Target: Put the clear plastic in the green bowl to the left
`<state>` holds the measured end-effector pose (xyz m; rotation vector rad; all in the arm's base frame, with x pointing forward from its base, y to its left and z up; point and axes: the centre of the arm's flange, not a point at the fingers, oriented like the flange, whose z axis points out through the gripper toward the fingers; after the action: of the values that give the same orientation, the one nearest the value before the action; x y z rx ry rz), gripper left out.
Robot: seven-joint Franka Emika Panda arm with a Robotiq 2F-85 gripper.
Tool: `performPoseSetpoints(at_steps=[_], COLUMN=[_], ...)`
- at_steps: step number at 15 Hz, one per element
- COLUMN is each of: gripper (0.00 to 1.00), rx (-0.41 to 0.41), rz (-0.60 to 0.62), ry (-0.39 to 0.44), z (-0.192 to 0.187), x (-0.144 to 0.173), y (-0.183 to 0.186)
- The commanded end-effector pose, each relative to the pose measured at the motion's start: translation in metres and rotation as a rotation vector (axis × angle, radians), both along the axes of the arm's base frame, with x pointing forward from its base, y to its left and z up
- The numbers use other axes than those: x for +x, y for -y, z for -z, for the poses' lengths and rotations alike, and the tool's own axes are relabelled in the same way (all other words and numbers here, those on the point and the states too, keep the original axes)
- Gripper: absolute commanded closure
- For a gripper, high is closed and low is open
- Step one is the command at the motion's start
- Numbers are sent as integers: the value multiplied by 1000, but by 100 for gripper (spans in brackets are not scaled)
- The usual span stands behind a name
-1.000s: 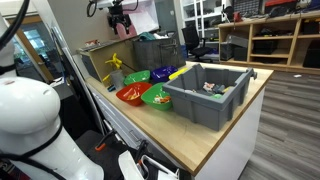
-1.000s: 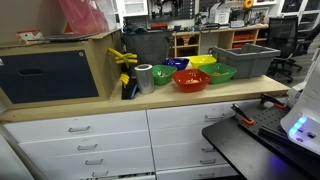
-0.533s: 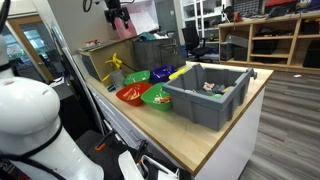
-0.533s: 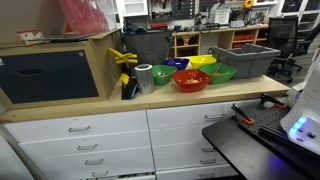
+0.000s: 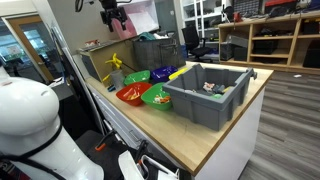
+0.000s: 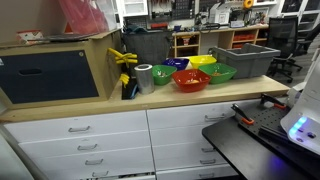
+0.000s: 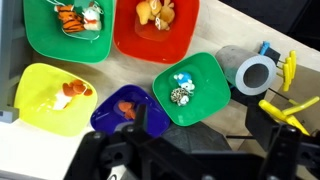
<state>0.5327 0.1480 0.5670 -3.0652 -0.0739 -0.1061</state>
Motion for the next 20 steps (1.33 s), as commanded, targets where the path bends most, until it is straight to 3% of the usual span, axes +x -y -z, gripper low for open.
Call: performPoseSetpoints(at_steps=[1, 10, 14, 17, 19, 20], gripper=[0, 0, 0, 0, 0, 0], rx=[-10, -39, -39, -35, -40, -50], rz=[5, -28, -31, -20, 19, 0], ry=[17, -58, -44, -23, -15, -42], z=[0, 22, 24, 16, -19, 6], x=[-38, -84, -110, -149, -179, -135], y=[20, 30, 33, 37, 64, 41])
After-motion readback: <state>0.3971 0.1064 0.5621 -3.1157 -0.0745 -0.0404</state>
